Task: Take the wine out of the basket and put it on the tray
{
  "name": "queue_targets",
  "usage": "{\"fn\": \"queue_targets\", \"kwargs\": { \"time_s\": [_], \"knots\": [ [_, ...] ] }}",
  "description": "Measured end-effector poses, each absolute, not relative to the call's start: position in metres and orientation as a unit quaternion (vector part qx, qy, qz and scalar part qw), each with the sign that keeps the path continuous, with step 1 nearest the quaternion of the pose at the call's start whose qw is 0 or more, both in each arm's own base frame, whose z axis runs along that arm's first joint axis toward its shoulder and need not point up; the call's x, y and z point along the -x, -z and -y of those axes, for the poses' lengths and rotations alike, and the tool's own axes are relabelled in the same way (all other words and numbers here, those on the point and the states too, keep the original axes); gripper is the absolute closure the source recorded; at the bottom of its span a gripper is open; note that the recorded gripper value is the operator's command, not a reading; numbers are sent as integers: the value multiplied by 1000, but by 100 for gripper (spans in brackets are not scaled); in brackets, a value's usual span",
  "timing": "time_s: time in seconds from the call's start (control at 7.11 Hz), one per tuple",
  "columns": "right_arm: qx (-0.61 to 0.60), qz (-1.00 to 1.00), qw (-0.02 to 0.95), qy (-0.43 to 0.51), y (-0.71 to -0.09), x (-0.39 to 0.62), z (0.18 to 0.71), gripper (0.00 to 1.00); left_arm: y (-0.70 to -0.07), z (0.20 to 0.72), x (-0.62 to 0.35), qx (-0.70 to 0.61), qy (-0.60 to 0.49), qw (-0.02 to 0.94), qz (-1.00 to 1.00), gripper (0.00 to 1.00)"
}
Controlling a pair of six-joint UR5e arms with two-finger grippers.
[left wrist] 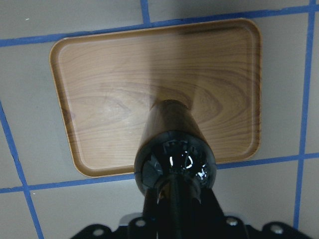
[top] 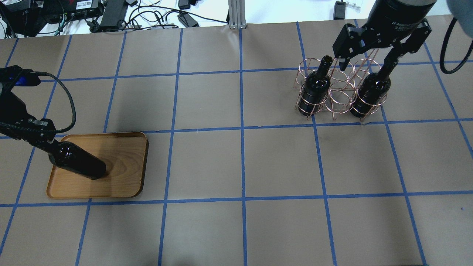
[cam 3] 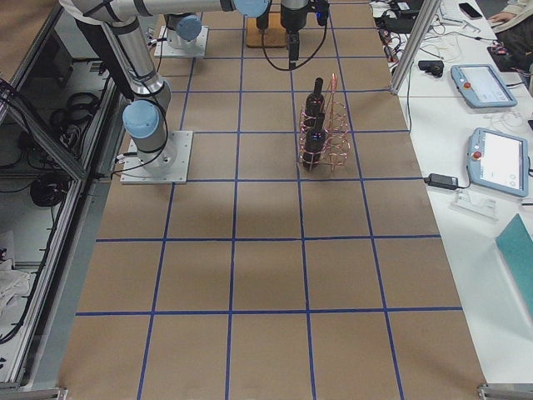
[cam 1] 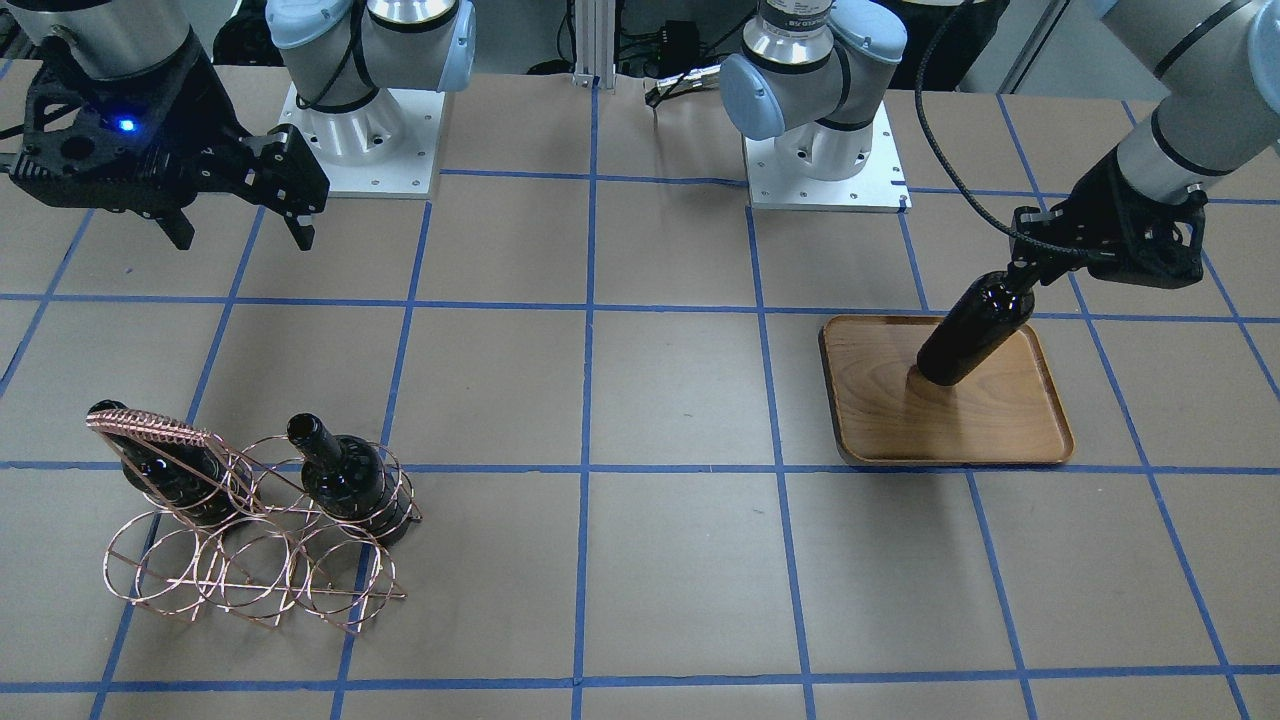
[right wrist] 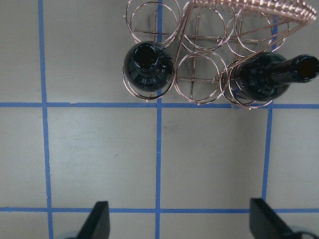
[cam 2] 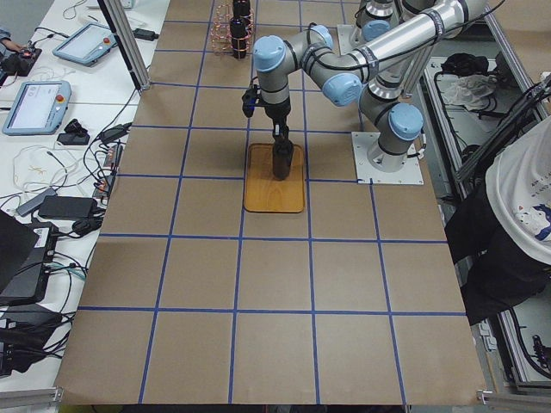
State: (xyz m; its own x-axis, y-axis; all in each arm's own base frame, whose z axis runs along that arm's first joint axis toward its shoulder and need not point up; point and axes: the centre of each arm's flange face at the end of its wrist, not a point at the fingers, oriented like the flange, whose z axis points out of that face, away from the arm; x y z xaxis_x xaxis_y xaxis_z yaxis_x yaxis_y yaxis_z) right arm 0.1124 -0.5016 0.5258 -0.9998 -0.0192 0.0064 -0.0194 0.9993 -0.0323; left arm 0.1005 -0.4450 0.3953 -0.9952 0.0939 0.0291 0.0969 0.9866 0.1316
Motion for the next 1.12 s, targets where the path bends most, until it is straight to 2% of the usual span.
{"fn": "queue_targets", "kwargs": {
  "time_s": [0.14,0.28,0.56,0.84,0.98,1.12],
  "knots": [
    [-10,1000,3,-16,-526,-112,501,0,-395,446,-101,48,66,11,997,48],
    [-10,1000,3,-16,-526,-112,501,0,-394,446,-101,47,65,11,997,34],
    [-10,1000,3,-16,-526,-112,501,0,-394,446,-101,47,65,11,997,20],
    [-11,1000,3,-16,-526,-112,501,0,-401,448,-99,39,58,7,998,15],
    [-11,1000,3,-16,-526,-112,501,0,-419,453,-94,27,38,-1,999,6],
    [-11,1000,3,-16,-526,-112,501,0,-448,461,-80,18,10,-9,1000,0]
  ]
}}
